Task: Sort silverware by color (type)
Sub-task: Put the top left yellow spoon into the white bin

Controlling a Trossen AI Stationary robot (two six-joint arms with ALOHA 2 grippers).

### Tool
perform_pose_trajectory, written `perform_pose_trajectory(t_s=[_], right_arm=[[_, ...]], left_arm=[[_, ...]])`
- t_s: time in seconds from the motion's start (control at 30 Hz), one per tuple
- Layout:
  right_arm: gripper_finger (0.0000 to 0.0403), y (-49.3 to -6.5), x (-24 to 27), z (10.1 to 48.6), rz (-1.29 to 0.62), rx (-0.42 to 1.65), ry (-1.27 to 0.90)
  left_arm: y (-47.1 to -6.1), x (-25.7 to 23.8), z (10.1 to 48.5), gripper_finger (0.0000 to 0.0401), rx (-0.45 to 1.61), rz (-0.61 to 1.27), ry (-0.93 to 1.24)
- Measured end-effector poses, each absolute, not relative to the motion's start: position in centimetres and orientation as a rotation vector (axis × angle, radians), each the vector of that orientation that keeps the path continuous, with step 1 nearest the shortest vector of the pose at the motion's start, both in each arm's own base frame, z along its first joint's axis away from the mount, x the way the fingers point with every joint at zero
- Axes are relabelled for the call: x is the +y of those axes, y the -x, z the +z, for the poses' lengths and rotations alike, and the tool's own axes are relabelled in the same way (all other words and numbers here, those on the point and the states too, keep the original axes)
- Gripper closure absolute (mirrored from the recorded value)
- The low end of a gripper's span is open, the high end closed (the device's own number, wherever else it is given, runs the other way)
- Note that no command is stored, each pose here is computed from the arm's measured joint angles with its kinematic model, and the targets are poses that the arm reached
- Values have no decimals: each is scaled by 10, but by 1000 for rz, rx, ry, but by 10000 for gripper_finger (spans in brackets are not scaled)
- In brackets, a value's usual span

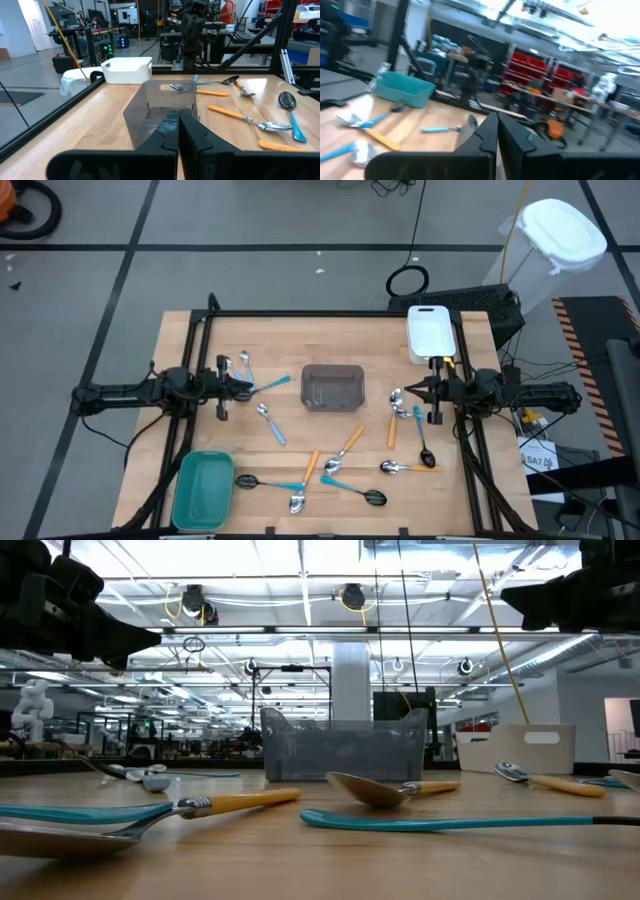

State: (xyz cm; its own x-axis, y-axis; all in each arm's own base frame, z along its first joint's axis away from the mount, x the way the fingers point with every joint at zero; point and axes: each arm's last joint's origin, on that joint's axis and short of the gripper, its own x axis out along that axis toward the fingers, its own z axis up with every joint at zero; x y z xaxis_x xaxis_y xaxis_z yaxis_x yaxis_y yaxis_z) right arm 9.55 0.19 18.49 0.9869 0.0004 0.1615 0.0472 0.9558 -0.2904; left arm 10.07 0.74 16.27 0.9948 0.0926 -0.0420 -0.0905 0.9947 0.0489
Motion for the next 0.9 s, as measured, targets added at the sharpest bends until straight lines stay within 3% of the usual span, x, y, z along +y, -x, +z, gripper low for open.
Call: perform_pose_trajectory(t_s=[0.4, 0.9], right_arm=[[401, -97, 2, 245, -11, -123, 157], [402, -153, 4, 293, 4, 70, -13]], left_arm=[[-101, 7, 163, 400, 44, 92, -47], [-101, 7, 164, 400, 26, 94, -47]])
